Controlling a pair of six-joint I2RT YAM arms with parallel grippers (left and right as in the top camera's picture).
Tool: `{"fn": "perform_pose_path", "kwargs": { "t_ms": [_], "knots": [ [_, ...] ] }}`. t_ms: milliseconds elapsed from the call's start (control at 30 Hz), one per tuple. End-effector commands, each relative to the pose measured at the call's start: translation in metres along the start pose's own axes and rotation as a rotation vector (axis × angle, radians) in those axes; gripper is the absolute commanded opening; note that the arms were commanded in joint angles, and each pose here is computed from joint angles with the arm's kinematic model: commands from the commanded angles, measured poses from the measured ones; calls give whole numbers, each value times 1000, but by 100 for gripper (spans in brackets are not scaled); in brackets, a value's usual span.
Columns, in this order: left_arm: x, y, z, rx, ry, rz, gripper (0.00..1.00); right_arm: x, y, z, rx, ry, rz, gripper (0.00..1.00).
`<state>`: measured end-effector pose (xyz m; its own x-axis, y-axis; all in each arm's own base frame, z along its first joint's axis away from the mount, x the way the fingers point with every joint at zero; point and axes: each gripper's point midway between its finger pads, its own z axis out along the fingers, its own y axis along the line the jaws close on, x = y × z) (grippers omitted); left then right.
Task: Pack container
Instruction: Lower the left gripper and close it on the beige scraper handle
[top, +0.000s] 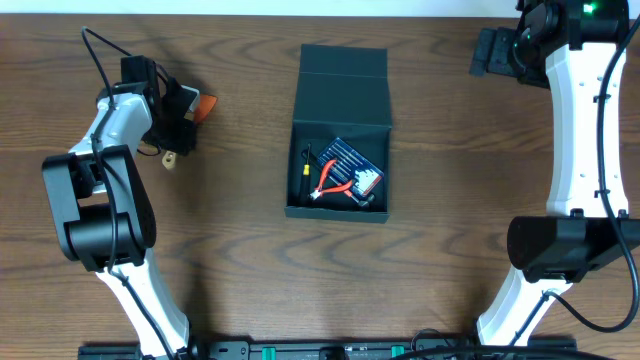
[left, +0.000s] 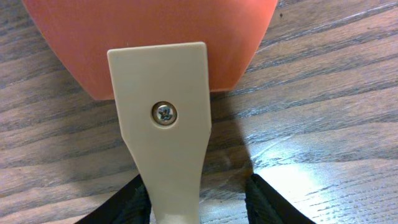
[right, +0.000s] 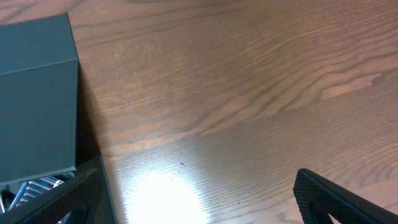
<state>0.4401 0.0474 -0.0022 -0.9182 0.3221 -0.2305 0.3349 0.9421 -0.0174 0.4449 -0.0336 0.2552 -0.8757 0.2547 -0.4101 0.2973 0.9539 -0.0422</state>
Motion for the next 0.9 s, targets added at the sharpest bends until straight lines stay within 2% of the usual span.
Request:
{"fn": "perform_pose_path", "kwargs": {
  "t_ms": [0, 200, 500, 767, 867],
  "knots": [
    [26, -17, 29, 81, 93, -26, 45, -4, -1, -5, -3, -18, 17, 99],
    [32, -20, 28, 92, 116, -33, 45, -4, -1, -5, -3, -18, 17, 99],
    [36, -17, 28, 64, 143, -163, 45, -4, -1, -5, -3, -18, 17, 99],
    [40, -12, 27, 28, 162, -203, 36, -4, -1, -5, -3, -18, 17, 99],
    [41, -12, 27, 30, 166, -203, 35, -4, -1, -5, -3, -18, 17, 99]
  ]
}}
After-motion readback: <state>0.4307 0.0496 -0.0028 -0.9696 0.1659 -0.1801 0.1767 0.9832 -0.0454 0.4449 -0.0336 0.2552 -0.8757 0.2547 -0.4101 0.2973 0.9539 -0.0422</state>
